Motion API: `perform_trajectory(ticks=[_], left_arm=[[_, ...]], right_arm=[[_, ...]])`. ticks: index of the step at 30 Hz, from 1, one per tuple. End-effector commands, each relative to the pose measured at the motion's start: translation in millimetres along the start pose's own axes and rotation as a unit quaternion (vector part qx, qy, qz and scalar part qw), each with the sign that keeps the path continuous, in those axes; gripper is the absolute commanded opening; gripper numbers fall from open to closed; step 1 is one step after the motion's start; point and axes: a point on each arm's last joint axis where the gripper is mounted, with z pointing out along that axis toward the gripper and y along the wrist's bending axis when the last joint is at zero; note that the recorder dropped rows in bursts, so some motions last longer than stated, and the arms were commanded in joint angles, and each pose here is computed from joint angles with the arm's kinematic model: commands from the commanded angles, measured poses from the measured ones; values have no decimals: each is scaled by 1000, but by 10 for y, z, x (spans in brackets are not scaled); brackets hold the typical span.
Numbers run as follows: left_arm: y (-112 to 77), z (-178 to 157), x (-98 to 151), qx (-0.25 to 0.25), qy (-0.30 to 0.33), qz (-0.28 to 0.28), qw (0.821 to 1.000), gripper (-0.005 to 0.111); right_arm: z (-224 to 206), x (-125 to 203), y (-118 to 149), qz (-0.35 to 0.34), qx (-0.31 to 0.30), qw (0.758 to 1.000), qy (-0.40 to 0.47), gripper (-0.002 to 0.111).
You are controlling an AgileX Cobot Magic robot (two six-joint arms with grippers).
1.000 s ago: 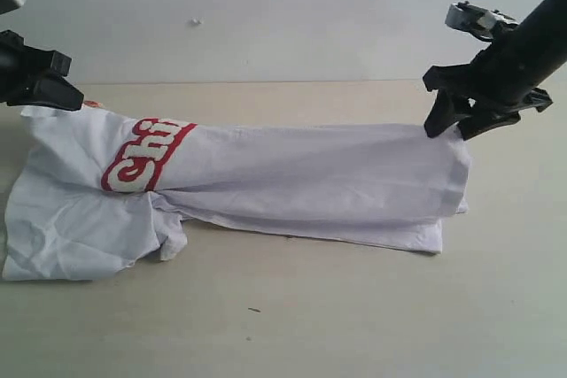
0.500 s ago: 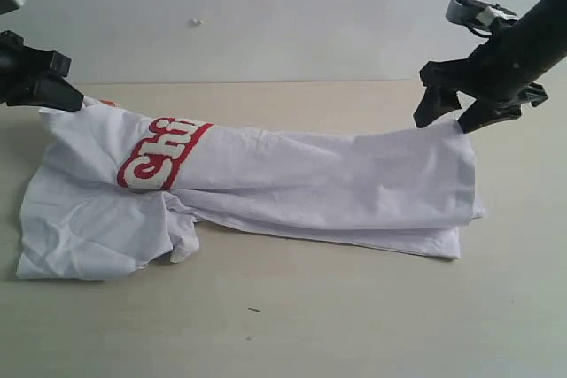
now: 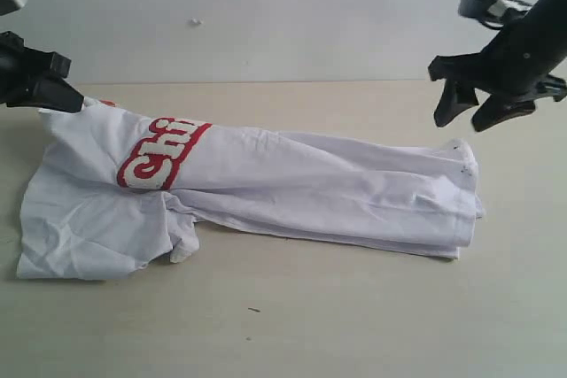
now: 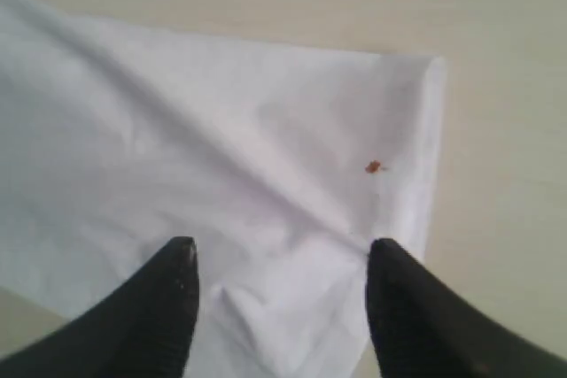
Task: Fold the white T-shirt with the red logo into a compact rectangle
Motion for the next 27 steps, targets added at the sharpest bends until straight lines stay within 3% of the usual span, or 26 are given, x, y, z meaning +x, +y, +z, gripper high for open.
perform_trajectory(ticks=[1,3,8,14,18,27], left_arm=[[-50,99,111,44,45,43,997,0],[-84,275,221,59,75,59,994,0],[-51,676,531,24,196,67,978,0],[-117,874,794,3,282,74,957,0],[-219,939,1117,-35,367,76,927,0],[-334,845,1489,1,467,33,884,0]], right_arm=[[411,88,186,-54,-26,996,66,21],[529,114,184,-73,-18,994,82,0],[672,157,44,-73,35,990,112,0],[870,141,-28,-63,48,993,90,0],[1132,62,-119,-64,64,995,35,0],[1238,156,-126,-46,54,994,78,0]])
